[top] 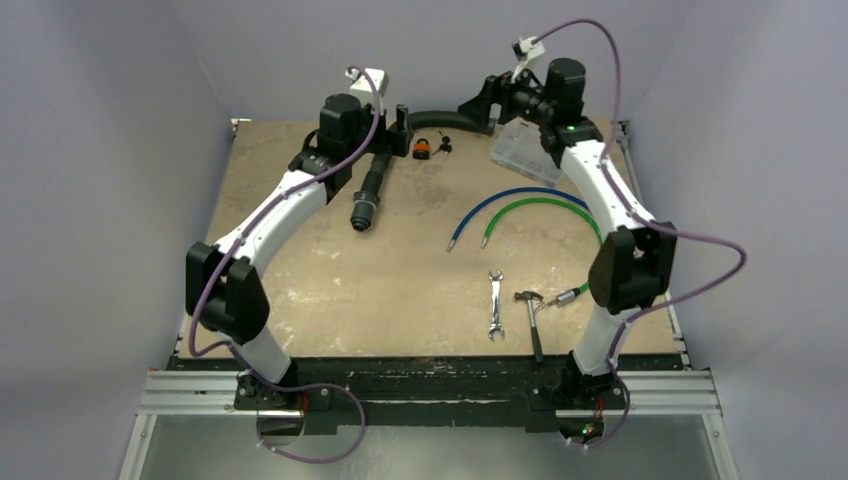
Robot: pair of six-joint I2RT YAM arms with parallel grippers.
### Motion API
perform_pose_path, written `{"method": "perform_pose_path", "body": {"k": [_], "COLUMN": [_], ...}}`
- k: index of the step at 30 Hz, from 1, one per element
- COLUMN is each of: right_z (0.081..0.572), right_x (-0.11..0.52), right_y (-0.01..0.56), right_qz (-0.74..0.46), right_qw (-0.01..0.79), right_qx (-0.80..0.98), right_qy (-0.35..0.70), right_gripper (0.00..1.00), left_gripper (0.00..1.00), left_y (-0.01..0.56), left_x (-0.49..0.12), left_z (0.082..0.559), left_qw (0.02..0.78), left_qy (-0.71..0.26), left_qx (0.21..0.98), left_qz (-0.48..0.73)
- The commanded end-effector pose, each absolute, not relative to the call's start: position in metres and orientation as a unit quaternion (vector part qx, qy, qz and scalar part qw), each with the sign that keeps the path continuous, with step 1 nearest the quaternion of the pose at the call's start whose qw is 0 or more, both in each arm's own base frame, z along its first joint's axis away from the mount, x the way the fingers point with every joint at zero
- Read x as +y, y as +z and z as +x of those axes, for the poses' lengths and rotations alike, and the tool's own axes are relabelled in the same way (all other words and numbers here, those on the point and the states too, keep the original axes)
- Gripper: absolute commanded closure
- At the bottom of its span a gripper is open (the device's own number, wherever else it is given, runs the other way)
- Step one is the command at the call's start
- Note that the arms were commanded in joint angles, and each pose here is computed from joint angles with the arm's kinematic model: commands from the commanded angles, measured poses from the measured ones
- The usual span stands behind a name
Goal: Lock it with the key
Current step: Place the key at the center of the board, then pick up the lock from the center of the board.
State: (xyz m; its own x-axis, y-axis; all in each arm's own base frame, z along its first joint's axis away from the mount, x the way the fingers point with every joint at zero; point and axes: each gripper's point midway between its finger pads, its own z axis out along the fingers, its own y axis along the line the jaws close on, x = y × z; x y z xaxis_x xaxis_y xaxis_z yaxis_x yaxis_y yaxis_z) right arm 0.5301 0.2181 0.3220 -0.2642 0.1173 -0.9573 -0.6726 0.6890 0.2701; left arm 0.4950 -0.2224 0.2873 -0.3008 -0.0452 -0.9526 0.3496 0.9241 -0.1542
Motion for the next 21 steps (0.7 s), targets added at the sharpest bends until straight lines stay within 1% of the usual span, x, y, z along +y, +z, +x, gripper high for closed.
{"method": "perform_pose_path", "body": {"k": [1,2,3,4,7,11,13,15,17,19,21], "right_z": [0.483,0.474,0.467,0.459,0.444,0.427,0.425,0.423,0.419,0.415,0.411], "right_x": [0.166,0.153,0.14,0.124,0.072,0.012,-0.021,-0.054,-0.078,-0.09,-0.098], "right_y": [0.277,0.276,0.275,0.273,0.266,0.232,0.215,0.199,0.184,0.169,0.156], "right_qz": [-0.269,-0.273,-0.275,-0.274,-0.258,-0.243,-0.235,-0.22,-0.23,-0.235,-0.238], "right_qw": [0.493,0.485,0.478,0.474,0.463,0.405,0.379,0.356,0.324,0.3,0.282], "right_qx": [0.78,0.788,0.795,0.802,0.825,0.867,0.886,0.902,0.914,0.922,0.928], "right_qy": [0.276,0.263,0.252,0.238,0.198,0.158,0.128,0.104,0.085,0.07,0.052], "right_gripper": [0.08,0.07,0.03,0.01,0.01,0.01,0.03,0.08,0.14,0.19,0.21], "left_gripper": [0.0,0.0,0.0,0.0,0.0,0.0,0.0,0.0,0.0,0.0,0.0], "left_y": [0.306,0.307,0.308,0.31,0.31,0.3,0.295,0.292,0.29,0.287,0.285], "left_x": [-0.212,-0.211,-0.211,-0.21,-0.205,-0.21,-0.213,-0.219,-0.222,-0.225,-0.227], "left_z": [0.455,0.447,0.439,0.433,0.422,0.411,0.407,0.404,0.402,0.402,0.402], "left_qw": [0.602,0.604,0.605,0.608,0.611,0.589,0.582,0.575,0.569,0.564,0.56], "left_qy": [-0.165,-0.17,-0.175,-0.176,-0.172,-0.184,-0.195,-0.209,-0.219,-0.227,-0.232], "left_qx": [0.764,0.761,0.757,0.752,0.749,0.758,0.758,0.757,0.757,0.759,0.76], "left_qz": [0.161,0.165,0.174,0.183,0.192,0.213,0.221,0.231,0.233,0.234,0.234]}}
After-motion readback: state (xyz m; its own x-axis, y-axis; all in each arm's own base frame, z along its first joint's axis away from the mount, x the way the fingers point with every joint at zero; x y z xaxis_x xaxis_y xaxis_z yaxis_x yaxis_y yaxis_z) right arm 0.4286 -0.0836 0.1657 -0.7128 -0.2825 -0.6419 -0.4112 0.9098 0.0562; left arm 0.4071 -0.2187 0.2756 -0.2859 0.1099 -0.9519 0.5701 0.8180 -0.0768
